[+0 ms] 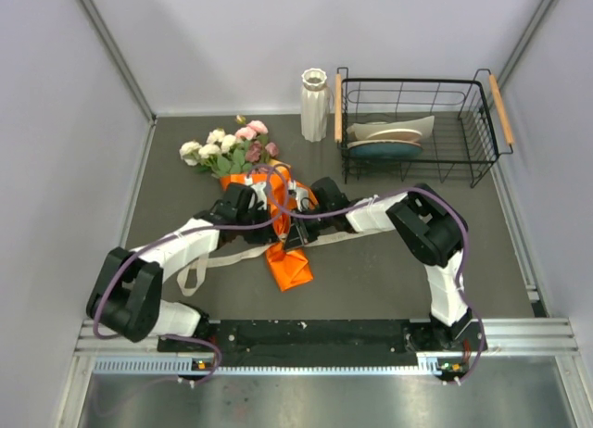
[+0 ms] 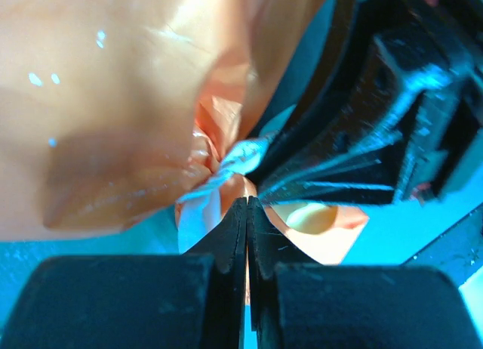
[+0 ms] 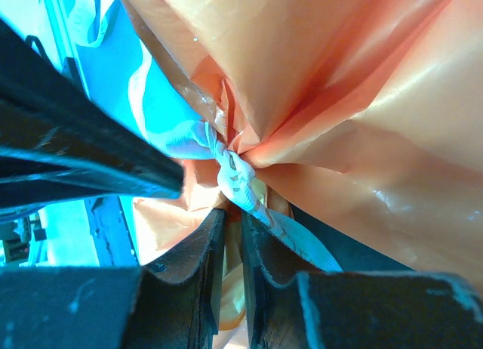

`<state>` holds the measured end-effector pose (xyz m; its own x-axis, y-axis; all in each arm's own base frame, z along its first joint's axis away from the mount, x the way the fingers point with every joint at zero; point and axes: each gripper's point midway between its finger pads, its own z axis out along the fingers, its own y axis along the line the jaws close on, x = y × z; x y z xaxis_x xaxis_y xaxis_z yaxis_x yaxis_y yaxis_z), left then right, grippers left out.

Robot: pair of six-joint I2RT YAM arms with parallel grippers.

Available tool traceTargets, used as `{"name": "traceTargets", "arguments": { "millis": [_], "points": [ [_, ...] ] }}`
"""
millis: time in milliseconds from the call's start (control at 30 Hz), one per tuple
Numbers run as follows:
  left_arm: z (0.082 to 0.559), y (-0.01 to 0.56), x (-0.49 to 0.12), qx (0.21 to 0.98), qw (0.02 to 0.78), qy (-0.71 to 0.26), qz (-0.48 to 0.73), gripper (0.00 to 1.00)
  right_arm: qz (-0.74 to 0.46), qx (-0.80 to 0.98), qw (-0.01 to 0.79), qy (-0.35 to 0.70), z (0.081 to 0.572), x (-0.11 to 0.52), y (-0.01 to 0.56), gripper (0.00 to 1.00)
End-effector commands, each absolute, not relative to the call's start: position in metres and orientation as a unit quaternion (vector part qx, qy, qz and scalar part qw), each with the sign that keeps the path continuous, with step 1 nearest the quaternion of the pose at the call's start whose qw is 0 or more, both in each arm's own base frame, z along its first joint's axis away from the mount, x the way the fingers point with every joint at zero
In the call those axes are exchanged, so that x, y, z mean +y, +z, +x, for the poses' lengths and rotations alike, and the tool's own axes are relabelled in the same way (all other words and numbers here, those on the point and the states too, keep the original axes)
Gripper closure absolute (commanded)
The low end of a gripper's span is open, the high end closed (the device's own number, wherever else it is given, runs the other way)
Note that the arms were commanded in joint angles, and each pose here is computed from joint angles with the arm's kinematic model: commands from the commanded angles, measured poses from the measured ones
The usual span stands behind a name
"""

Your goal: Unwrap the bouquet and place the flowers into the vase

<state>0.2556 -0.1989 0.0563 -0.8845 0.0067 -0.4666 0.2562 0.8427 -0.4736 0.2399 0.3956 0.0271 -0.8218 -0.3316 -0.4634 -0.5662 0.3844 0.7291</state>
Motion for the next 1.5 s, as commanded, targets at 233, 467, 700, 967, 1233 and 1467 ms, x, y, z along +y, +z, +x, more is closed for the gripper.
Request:
{"name": "traceTargets", "arguments": {
  "millis": [233, 467, 700, 967, 1233, 1467],
  "points": [
    [0.259, 0.087, -0.196, 0.917, 0.285, -0.271, 0.073, 1.00, -0.247, 0.842, 0.160, 0.452, 0.261, 0.382, 0.023, 0.85],
    [0.272, 0.073, -0.206, 0.930, 0.241, -0.264, 0.087, 0.64, -0.248, 0.840, 0.154, 0.456, 0.261, 0.384, 0.019, 0.85],
    [0.283, 0.062, -0.205, 0.927, 0.255, -0.248, 0.121, 0.61, -0.252, 0.839, 0.151, 0.458, 0.258, 0.384, 0.015, 0.86],
    [0.289, 0.064, -0.213, 0.921, 0.255, -0.259, 0.139, 0.55, -0.259, 0.840, 0.151, 0.453, 0.259, 0.383, 0.011, 0.87],
    [0.264, 0.035, -0.224, 0.932, 0.161, -0.295, 0.136, 0.54, -0.258, 0.842, 0.149, 0.450, 0.259, 0.383, 0.008, 0.87],
    [0.232, 0.060, -0.240, 0.905, 0.129, -0.388, 0.121, 0.66, -0.258, 0.842, 0.151, 0.450, 0.261, 0.384, 0.009, 0.87]
  ]
}}
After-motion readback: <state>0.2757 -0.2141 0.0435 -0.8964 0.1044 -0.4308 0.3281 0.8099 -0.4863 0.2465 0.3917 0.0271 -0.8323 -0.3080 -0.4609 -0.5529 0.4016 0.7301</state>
